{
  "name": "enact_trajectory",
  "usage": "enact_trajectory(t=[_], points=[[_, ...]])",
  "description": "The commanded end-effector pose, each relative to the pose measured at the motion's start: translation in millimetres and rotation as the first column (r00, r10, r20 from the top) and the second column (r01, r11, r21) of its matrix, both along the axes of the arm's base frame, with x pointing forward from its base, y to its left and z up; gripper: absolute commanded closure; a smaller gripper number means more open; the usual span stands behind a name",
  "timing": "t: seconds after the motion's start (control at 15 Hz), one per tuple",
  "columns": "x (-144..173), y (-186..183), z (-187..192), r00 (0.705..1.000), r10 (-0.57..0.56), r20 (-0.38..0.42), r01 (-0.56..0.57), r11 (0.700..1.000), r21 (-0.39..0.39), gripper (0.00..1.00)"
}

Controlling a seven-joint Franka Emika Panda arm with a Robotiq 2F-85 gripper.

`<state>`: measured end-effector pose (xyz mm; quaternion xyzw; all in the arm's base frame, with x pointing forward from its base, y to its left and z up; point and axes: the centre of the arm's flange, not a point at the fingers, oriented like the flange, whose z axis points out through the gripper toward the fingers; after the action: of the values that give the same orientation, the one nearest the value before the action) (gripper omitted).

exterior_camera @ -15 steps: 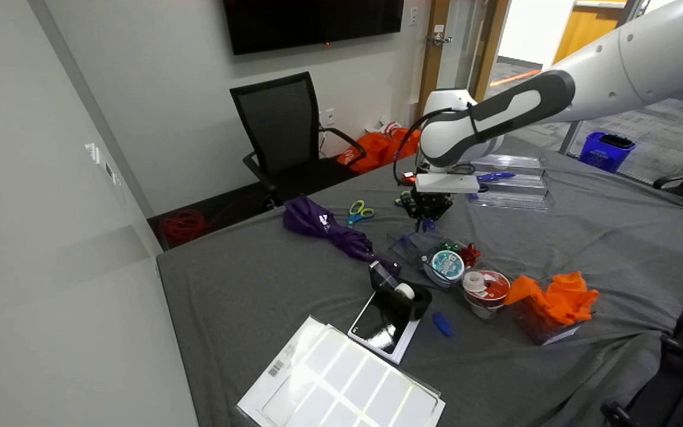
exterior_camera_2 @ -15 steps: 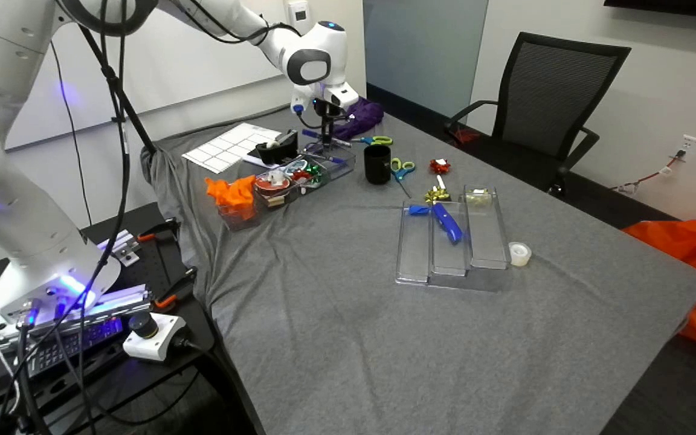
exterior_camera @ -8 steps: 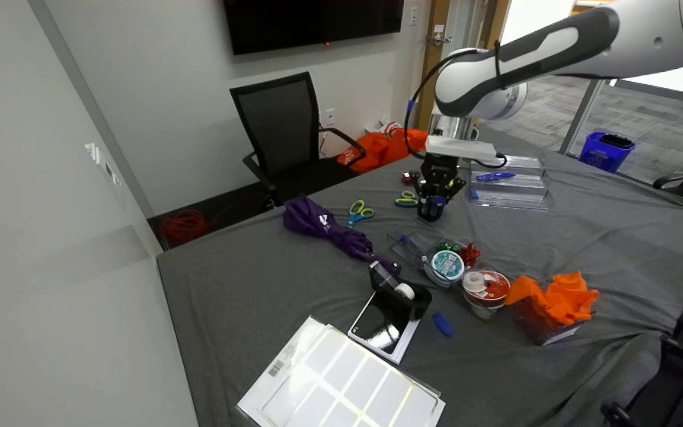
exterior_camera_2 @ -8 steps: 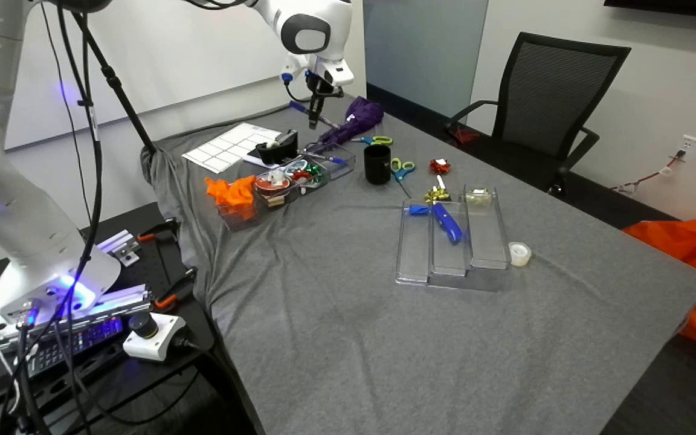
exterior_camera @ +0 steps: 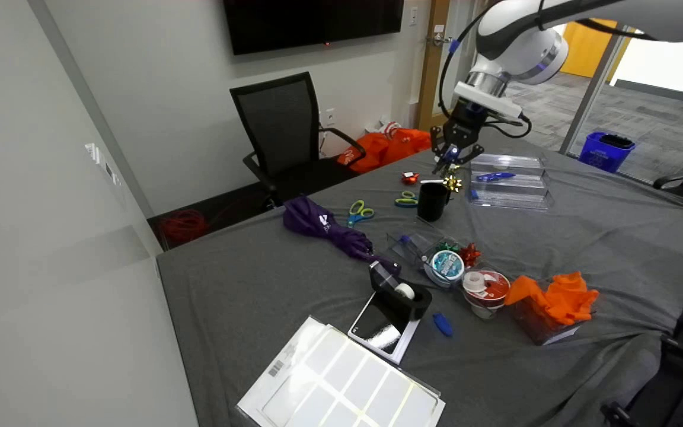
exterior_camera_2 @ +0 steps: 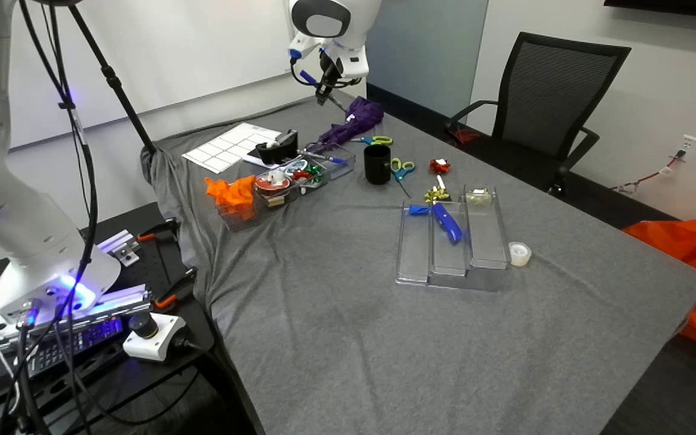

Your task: Move the markers from the clear box to the black cup then move the cup to the right

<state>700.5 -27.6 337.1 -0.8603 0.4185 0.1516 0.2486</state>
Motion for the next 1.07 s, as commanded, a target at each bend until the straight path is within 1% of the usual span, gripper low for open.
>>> enact_trajectory(t=[0.0, 0.07, 0.13, 0.27, 0.53, 0.6, 0.8, 1.0], points=[[5, -30, 36, 0.997, -0.073, -0.024, 0.074, 0.996, 0.041, 0.96], [5, -36, 42, 0.996, -0.082, -0.043, 0.084, 0.996, 0.036, 0.96], [3, -28, 24, 0.998, -0.062, -0.013, 0.062, 0.998, 0.017, 0.83], [3, -37, 35, 0.997, -0.075, -0.023, 0.076, 0.997, 0.019, 0.83], [3, -36, 36, 0.997, -0.079, -0.027, 0.079, 0.997, 0.019, 0.83], [3, -36, 36, 0.997, -0.079, -0.027, 0.079, 0.997, 0.019, 0.96], [35, -51, 10, 0.985, -0.16, -0.056, 0.162, 0.986, 0.034, 0.96], [57, -78, -28, 0.963, -0.24, -0.12, 0.246, 0.969, 0.035, 0.96]])
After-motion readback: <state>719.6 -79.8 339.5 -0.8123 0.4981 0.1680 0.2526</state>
